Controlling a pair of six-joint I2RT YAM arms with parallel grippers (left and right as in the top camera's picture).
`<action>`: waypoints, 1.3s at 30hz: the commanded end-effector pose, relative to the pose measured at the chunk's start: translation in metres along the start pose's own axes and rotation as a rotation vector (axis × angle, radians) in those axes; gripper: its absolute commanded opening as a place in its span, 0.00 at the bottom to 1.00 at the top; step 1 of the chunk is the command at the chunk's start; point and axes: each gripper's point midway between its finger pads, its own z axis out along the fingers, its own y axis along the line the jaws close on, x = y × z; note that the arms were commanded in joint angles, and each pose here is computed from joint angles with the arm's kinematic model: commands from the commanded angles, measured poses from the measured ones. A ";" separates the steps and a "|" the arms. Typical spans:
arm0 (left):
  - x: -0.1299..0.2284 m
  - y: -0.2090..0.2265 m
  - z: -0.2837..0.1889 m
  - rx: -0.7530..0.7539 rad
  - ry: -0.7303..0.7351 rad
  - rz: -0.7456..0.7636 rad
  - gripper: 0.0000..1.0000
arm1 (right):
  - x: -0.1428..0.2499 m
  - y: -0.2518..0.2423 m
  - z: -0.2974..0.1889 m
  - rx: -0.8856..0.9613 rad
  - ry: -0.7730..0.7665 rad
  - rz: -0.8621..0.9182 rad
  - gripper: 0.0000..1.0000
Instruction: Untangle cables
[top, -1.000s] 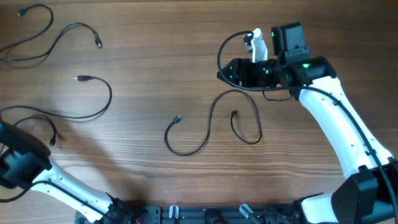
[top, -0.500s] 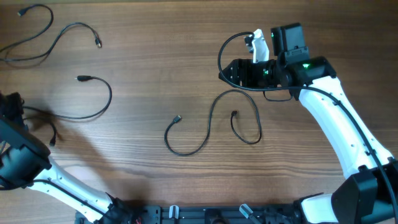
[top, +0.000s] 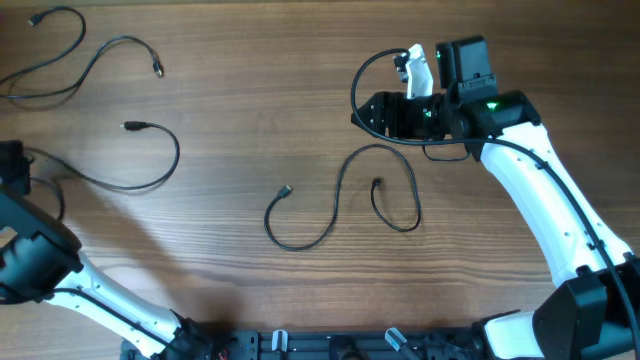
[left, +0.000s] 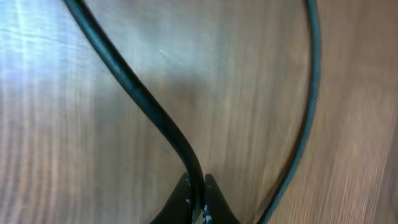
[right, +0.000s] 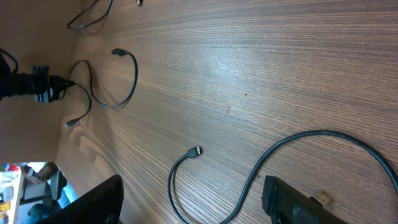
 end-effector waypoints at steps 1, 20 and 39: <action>0.028 -0.026 0.001 0.057 0.038 0.142 0.04 | -0.002 0.005 -0.006 -0.002 -0.020 -0.009 0.72; 0.049 -0.097 -0.046 0.268 0.027 0.262 0.83 | -0.002 0.005 -0.006 -0.001 -0.022 -0.011 0.72; 0.173 -0.007 -0.089 -0.051 0.251 0.390 0.99 | -0.007 -0.004 -0.003 0.043 -0.038 -0.010 0.77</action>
